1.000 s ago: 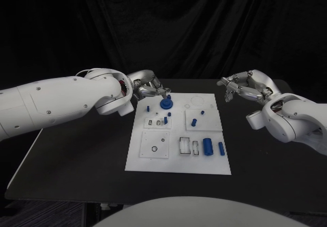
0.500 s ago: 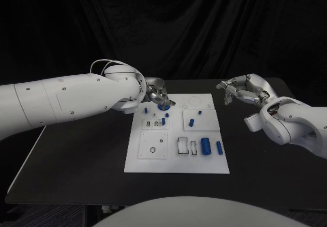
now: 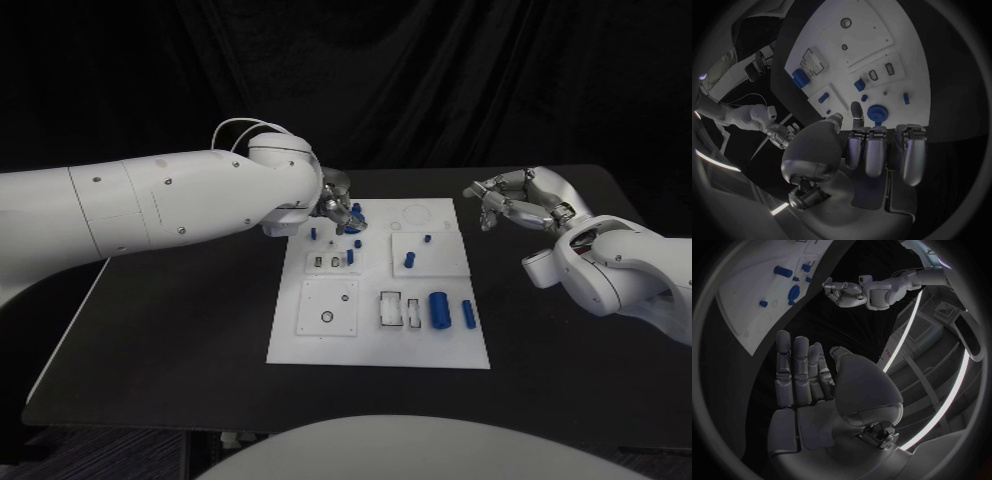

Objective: Assemble the parts on the task board

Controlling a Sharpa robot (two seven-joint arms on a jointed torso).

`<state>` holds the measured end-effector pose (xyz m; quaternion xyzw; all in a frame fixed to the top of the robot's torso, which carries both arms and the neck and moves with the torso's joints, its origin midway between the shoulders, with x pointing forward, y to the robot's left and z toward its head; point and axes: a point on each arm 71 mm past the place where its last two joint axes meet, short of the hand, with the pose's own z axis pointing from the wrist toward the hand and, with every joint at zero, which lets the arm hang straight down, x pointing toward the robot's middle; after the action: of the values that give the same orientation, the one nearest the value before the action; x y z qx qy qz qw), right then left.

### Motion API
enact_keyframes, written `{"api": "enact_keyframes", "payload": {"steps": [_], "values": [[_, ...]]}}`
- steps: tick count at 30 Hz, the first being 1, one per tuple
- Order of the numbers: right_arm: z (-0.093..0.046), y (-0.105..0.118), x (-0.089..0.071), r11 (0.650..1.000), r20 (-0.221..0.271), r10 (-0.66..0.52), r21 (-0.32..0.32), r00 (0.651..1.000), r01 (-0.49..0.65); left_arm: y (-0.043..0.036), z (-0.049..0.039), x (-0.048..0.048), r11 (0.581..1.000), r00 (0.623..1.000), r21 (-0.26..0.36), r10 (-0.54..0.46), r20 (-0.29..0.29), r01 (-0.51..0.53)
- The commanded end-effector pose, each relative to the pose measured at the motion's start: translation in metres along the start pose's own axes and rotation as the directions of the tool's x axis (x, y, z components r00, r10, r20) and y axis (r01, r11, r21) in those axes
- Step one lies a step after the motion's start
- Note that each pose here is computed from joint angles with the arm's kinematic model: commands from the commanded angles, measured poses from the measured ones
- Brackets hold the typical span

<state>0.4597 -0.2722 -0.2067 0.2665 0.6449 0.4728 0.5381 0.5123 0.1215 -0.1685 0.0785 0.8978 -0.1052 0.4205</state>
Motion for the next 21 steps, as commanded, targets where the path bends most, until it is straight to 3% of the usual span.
{"api": "enact_keyframes", "payload": {"steps": [1, 11, 21], "values": [[0.000, -0.001, 0.002, 1.000, -0.016, -0.016, 0.004, 1.000, 0.016, 0.0025, 0.0012, 0.0020, 0.999, 0.999, -0.045, 0.024, -0.021, -0.025], [0.000, -0.001, 0.004, 0.999, -0.036, -0.039, -0.006, 0.999, 0.039, 0.0056, 0.0100, 0.0095, 0.998, 1.000, -0.057, -0.007, -0.007, 0.007], [-0.001, 0.000, 0.006, 0.996, -0.057, -0.091, -0.028, 0.994, 0.090, 0.0044, 0.0185, 0.0187, 0.999, 0.999, -0.014, -0.042, 0.012, 0.043]]}}
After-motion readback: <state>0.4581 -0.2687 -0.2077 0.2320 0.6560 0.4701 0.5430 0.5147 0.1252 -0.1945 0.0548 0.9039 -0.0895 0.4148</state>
